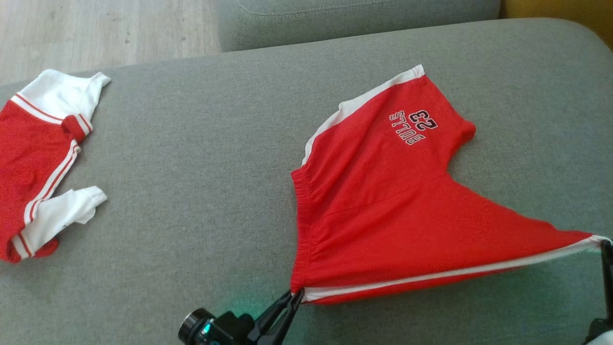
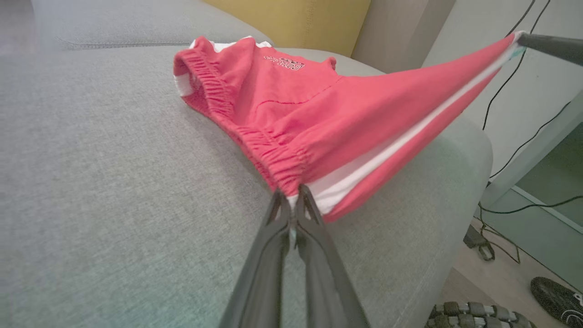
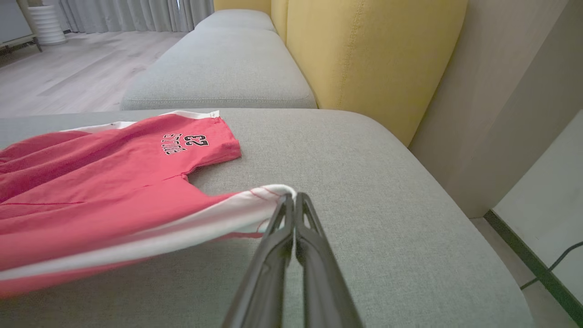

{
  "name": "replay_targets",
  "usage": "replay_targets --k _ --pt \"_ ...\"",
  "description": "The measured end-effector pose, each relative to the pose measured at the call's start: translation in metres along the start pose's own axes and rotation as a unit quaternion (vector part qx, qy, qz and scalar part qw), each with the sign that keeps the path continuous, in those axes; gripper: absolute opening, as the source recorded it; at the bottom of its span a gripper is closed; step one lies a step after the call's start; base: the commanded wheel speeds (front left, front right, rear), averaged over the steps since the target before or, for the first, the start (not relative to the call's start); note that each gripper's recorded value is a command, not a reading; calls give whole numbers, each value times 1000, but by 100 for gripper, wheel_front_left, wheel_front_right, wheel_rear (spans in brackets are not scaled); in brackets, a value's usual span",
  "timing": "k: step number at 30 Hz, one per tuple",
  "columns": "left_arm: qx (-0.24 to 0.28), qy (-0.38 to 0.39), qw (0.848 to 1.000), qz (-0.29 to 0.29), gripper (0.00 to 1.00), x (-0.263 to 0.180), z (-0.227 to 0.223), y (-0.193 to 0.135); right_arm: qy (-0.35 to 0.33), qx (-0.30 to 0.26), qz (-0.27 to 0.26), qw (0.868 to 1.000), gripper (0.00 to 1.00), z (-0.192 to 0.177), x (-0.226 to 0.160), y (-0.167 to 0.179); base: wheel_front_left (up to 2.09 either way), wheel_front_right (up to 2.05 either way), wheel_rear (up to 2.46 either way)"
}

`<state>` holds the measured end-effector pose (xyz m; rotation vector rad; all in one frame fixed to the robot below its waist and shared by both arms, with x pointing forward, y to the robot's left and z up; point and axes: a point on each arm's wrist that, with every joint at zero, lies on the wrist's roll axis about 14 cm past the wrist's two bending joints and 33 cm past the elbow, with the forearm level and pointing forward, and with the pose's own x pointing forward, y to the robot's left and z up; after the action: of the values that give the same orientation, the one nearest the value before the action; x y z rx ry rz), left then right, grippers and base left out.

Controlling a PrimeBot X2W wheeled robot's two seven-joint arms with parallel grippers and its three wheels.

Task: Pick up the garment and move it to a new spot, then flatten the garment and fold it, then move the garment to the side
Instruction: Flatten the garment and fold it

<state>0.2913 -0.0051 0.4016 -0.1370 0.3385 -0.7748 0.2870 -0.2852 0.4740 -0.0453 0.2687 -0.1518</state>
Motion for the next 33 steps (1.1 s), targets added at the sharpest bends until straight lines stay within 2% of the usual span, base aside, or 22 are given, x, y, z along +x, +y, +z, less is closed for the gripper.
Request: replay_targets --k 5,9,17,20,25,33 --pt "-17 -27 1000 -2 0 1 16 -3 -5 -6 0 1000 0 8 0 0 0 0 0" --pt "-58 -45 997 -3 0 8 30 -9 -9 -7 10 1000 0 11 13 4 0 0 0" --pt "-120 -104 987 -2 0 48 86 13 -33 -28 41 998 0 38 87 16 0 0 0" --pt "-143 -100 984 14 0 59 88 32 -30 -32 63 997 0 42 116 30 0 0 0" --pt "-222 -85 971 34 0 70 80 51 -23 -44 99 994 0 47 164 55 0 0 0" --pt "-223 -97 968 63 0 84 90 88 -9 -57 137 989 0 45 224 90 0 0 0"
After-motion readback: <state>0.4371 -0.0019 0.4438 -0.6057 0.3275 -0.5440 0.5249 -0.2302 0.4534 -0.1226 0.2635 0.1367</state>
